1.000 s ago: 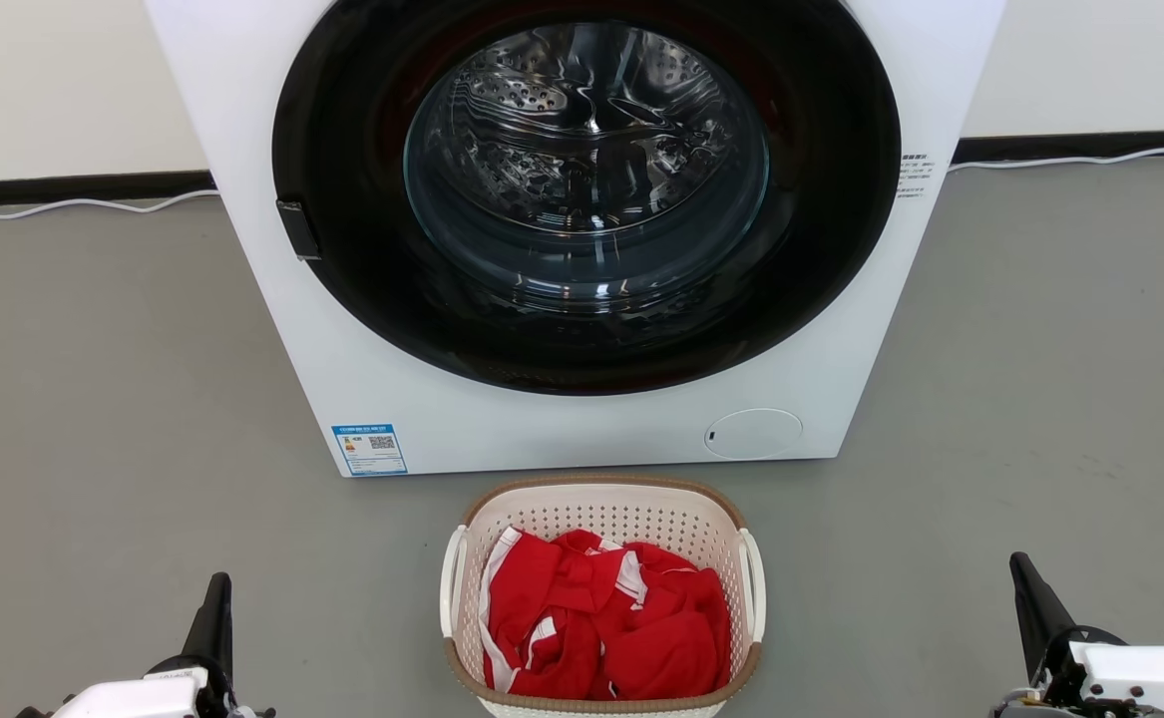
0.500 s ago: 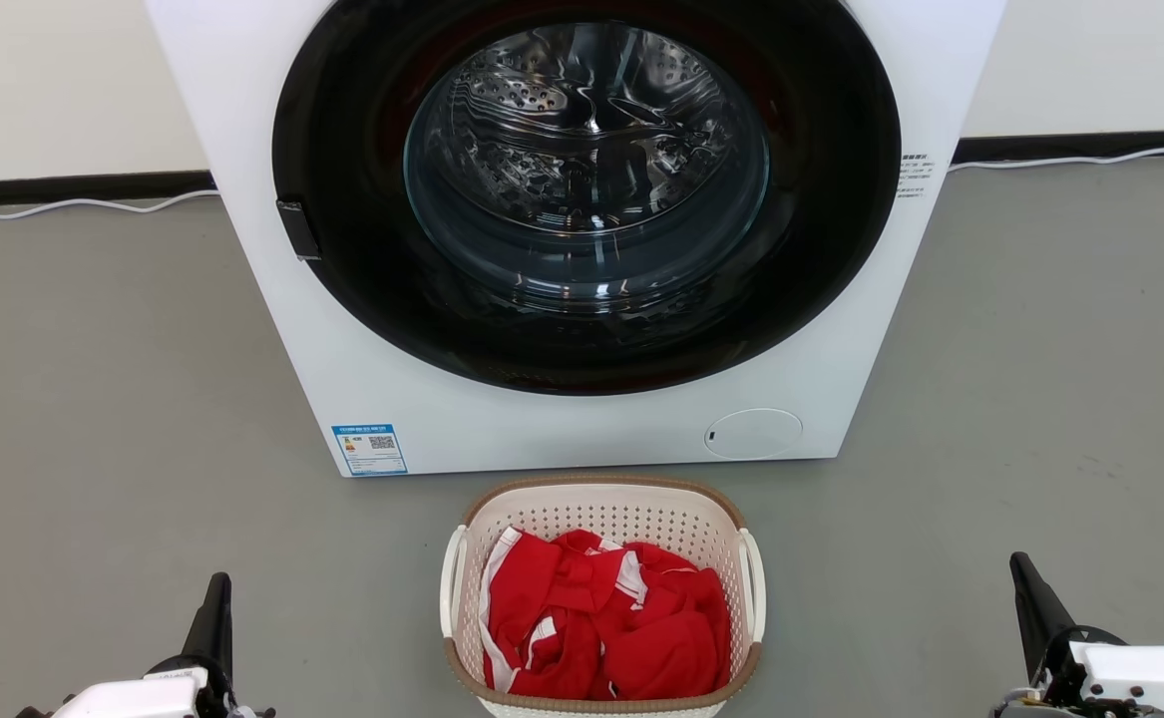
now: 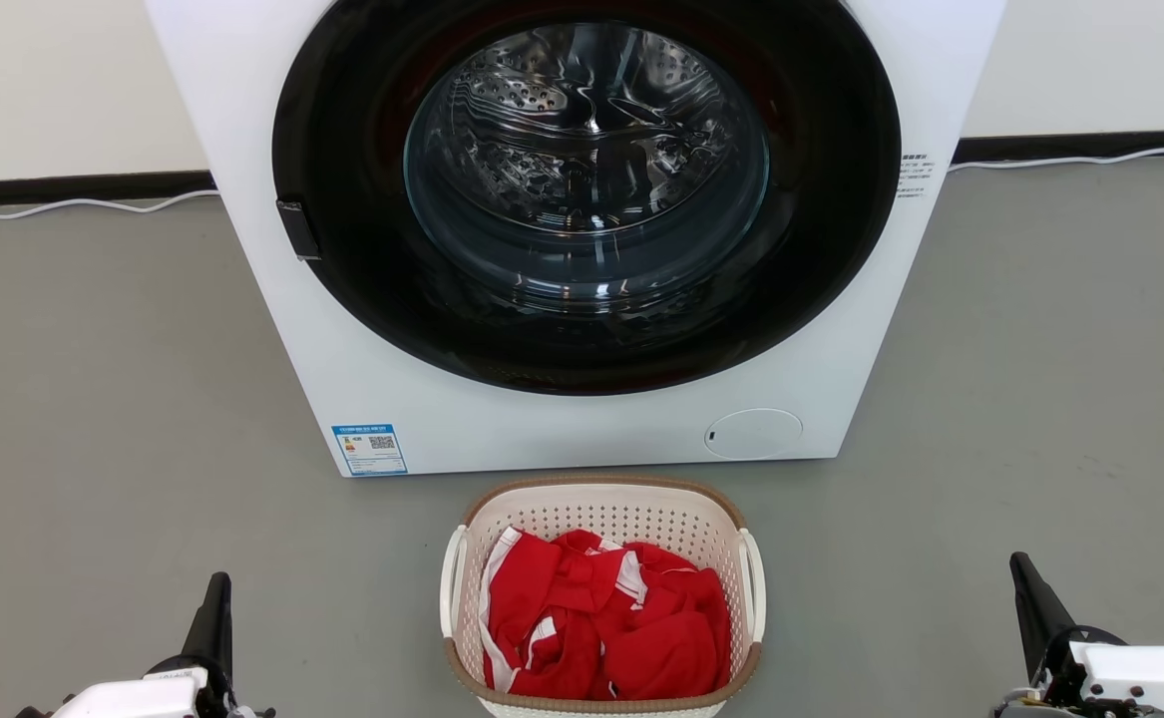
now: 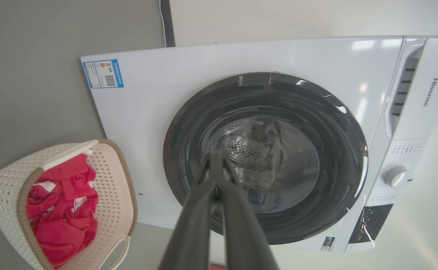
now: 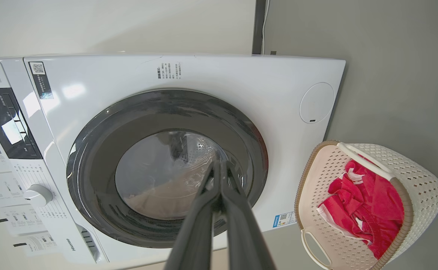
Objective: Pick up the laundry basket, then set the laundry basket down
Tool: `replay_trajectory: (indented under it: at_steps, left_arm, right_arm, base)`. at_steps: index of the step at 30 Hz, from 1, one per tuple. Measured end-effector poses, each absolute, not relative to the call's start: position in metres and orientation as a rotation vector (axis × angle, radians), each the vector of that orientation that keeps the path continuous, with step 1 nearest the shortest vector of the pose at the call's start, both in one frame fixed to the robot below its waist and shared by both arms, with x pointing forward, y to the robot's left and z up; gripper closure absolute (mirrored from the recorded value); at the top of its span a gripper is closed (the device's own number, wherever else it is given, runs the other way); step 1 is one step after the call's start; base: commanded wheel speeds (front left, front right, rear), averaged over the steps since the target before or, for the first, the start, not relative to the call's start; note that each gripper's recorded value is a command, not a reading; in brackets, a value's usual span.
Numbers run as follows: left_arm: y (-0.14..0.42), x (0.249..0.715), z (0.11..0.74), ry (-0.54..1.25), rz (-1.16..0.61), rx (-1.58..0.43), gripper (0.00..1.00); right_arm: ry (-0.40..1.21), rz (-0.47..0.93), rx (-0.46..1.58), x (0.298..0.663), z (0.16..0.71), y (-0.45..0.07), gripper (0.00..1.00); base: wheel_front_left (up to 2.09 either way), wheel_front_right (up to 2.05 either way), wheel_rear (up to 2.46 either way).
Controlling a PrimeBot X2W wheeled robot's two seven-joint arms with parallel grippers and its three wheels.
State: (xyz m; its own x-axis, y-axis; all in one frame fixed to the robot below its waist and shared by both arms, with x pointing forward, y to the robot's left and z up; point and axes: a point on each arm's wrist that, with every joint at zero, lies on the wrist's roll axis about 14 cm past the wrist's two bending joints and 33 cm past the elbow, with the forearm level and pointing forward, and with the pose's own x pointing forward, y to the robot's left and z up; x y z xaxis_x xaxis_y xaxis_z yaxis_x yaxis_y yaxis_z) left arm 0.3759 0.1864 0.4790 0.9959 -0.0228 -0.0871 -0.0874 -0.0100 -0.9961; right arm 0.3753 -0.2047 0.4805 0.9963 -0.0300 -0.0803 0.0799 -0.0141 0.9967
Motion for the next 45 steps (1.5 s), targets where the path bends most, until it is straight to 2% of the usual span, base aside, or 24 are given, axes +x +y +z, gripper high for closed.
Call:
replay_trajectory:
  at_steps: [45]
  left_arm:
    - [0.1864, 0.3759, 0.4791, 0.086, 0.051, -1.581, 1.00]
  right_arm:
    - [0.039, -0.087, 1.583, 0.3753, 0.4806, -0.2047, 1.00]
  base:
    - [0.00, 0.00, 0.00]
